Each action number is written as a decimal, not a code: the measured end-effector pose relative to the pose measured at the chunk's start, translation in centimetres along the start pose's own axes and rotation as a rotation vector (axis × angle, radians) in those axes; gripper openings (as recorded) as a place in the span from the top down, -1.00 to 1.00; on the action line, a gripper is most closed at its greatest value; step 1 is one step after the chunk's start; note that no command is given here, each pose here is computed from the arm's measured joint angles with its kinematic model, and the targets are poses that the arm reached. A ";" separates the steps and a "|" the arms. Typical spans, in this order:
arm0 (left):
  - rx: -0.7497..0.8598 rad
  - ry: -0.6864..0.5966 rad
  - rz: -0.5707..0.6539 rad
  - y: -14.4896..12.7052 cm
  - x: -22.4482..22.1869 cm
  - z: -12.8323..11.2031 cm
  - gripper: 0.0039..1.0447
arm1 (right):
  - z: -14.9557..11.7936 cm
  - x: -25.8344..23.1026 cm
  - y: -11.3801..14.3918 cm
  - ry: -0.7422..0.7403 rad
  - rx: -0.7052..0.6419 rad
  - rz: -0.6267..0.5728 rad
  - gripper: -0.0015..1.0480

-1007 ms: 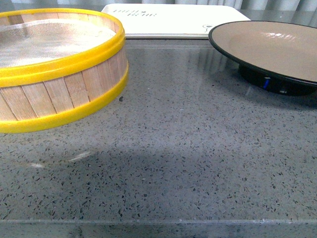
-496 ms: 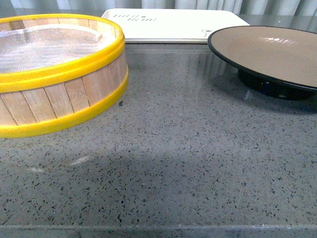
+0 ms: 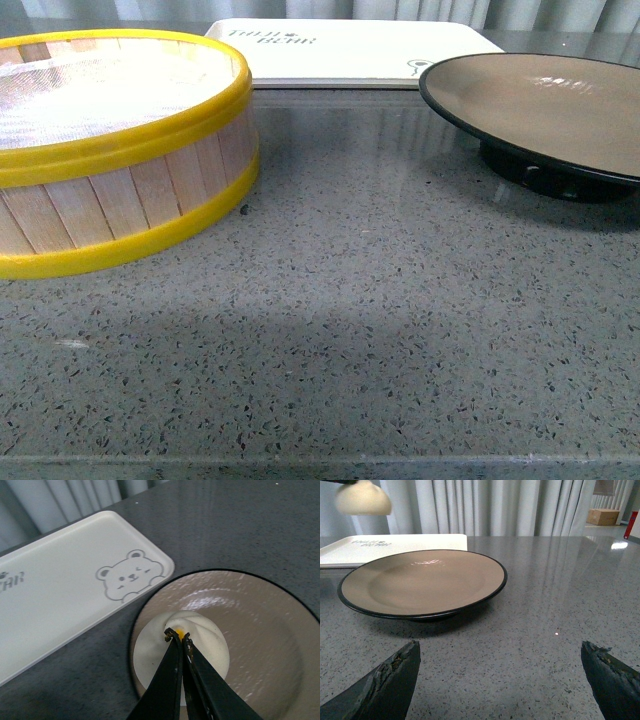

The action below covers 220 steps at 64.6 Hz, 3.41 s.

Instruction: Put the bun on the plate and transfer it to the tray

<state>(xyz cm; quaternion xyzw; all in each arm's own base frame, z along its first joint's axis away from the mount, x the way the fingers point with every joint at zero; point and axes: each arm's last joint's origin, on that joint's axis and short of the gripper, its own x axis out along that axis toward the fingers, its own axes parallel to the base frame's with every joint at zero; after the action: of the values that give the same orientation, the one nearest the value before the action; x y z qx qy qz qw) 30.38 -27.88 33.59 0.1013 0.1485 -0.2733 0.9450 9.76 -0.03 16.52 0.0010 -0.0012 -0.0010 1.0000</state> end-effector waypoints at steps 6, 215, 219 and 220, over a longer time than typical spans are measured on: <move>0.012 0.003 -0.036 -1.8 0.9 0.0 0.93 | 0.0 0.0 0.0 0.000 0.000 0.000 -0.83; -0.209 -0.302 0.555 11.2 -23.3 -26.5 0.93 | 0.0 0.0 0.0 0.000 0.000 0.000 -0.83; -0.208 -0.302 0.555 11.1 -23.4 -26.7 0.93 | 0.0 0.0 0.0 0.000 0.000 0.000 -0.83; -0.208 -0.302 0.555 11.1 -23.4 -26.8 0.93 | 0.0 0.0 0.0 0.000 0.000 0.000 -0.83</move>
<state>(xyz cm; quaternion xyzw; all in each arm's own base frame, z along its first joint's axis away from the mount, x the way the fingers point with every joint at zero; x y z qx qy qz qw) 11.54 -0.02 17.64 -0.0010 0.0007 -0.0008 1.0000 9.76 -0.03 16.52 0.0010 -0.0012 -0.0011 1.0000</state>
